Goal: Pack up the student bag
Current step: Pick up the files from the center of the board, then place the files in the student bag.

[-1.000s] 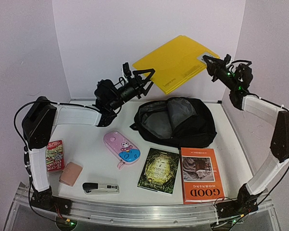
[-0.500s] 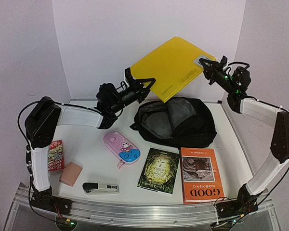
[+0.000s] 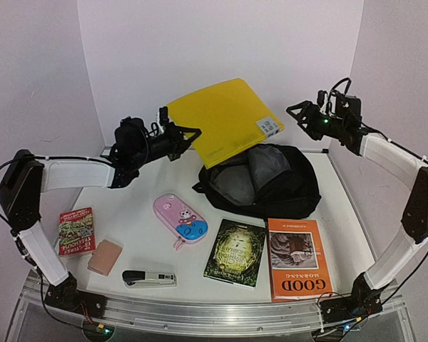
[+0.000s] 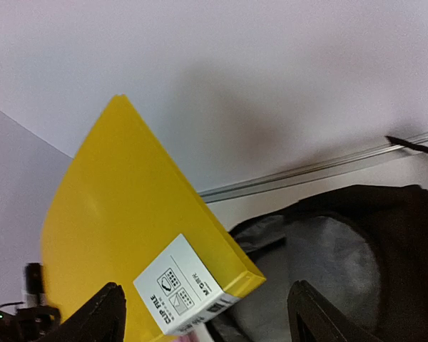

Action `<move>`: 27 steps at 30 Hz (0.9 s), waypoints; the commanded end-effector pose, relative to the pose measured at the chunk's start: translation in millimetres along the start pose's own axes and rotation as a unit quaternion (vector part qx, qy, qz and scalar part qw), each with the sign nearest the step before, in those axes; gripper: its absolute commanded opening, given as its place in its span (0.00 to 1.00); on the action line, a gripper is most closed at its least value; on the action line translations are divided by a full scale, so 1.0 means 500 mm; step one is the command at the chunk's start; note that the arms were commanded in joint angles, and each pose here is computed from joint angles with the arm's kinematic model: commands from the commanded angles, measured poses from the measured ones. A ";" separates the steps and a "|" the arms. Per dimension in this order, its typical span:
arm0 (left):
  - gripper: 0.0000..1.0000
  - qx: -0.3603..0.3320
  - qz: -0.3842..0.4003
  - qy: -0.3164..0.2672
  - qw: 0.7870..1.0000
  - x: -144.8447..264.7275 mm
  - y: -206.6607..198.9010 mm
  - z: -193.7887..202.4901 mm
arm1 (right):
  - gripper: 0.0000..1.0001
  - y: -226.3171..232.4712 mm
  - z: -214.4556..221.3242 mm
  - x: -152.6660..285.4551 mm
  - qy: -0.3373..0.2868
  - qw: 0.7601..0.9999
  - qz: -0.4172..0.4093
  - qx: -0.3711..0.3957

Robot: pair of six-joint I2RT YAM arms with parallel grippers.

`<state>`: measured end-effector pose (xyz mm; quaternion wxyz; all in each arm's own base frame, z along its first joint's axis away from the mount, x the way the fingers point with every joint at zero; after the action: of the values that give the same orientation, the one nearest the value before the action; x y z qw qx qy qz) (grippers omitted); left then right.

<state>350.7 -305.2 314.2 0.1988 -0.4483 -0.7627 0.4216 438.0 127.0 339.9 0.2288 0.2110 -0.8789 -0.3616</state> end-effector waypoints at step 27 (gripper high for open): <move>0.00 -0.028 -0.184 0.114 0.976 0.174 0.048 0.023 | 0.80 -0.104 0.305 -0.314 0.175 0.847 0.332 0.377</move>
<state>310.7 -232.7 252.6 0.3994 -0.3225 -0.8016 0.3064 483.0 259.2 181.1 0.3915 0.0779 -0.9122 0.0928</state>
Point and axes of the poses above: each gripper's point midway between its finger pads, its own x axis back along the fingers, its own y axis along the line the jaws close on, z = x × y, the point moved 6 cm from there along x, back along the fingers, and after that the axes turned 6 degrees about -x, right-handed, at the moved point
